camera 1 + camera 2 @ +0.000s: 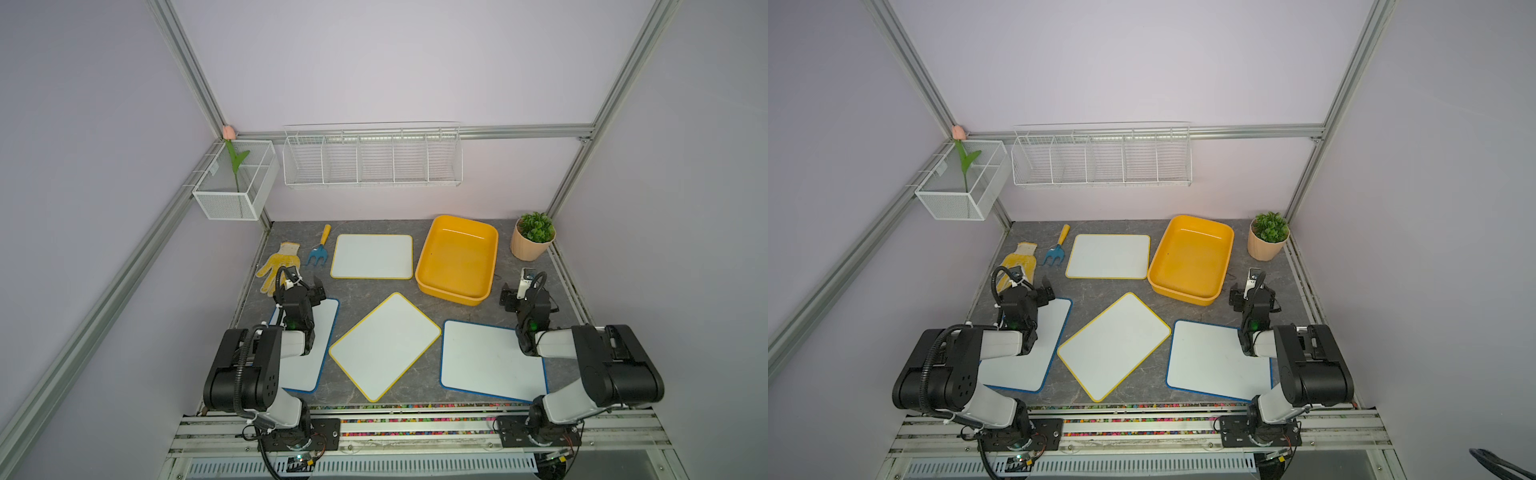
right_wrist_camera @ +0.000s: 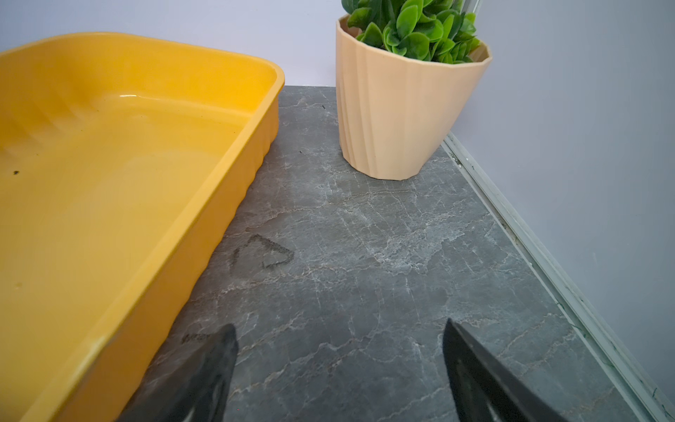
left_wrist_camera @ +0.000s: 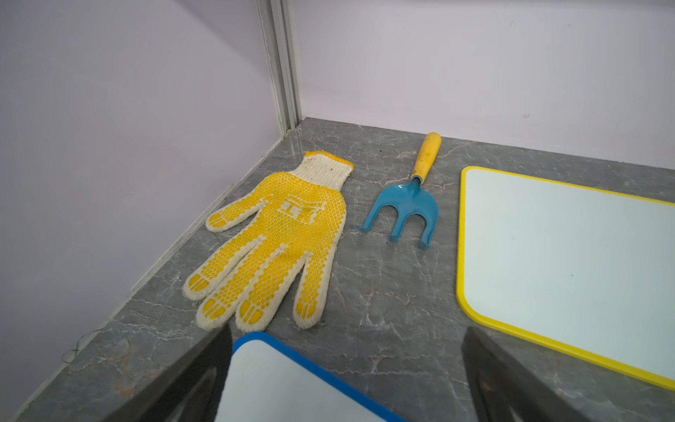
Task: Put the whiteboard into the storage box
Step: Adjust the whiteboard at the center of the board.
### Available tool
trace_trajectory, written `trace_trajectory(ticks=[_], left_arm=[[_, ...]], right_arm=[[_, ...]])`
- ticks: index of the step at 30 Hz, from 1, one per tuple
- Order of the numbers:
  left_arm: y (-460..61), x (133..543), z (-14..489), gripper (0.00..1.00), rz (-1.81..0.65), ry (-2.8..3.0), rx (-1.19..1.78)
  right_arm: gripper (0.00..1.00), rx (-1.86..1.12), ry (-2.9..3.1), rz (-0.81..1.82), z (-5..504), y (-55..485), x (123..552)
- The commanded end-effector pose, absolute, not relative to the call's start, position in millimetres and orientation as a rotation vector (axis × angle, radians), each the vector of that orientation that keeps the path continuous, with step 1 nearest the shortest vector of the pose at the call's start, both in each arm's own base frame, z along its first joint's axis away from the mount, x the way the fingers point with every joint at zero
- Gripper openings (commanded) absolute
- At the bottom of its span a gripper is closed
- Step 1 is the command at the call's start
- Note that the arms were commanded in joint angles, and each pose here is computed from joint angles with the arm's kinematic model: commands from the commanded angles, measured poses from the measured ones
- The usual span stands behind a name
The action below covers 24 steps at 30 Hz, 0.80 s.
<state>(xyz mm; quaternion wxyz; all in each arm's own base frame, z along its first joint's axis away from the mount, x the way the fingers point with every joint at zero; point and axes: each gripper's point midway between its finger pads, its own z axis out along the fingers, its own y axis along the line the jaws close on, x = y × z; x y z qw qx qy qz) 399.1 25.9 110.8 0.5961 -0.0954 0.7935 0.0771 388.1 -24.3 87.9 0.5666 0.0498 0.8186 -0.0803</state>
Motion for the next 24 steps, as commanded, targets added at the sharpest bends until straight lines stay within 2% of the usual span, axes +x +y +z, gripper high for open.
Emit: trace_trajectory(ticks=[1,10,14,20,24], left_arm=[[26.8,400.8,115.8,0.99,0.191,1.848,-0.236],[18.2,400.1,118.7,0.99,0.211,1.843,-0.199],[15.6,399.1,128.4,0.99,0.222,1.835,-0.189],[4.1,407.4,149.5,1.00,0.316,1.926,-0.165],[-7.6,406.5,168.5,1.00,0.238,1.944,-0.218]], right_arm=[[0.89,0.104,1.903,-0.180,95.0,-22.4,391.1],[0.89,0.104,1.897,-0.179,96.3,-22.4,390.3],[0.89,0.133,1.907,-0.226,113.4,-27.2,388.6],[0.89,0.351,2.000,-0.245,146.1,-44.0,379.8],[0.89,0.499,2.037,-0.273,164.1,-50.7,361.4]])
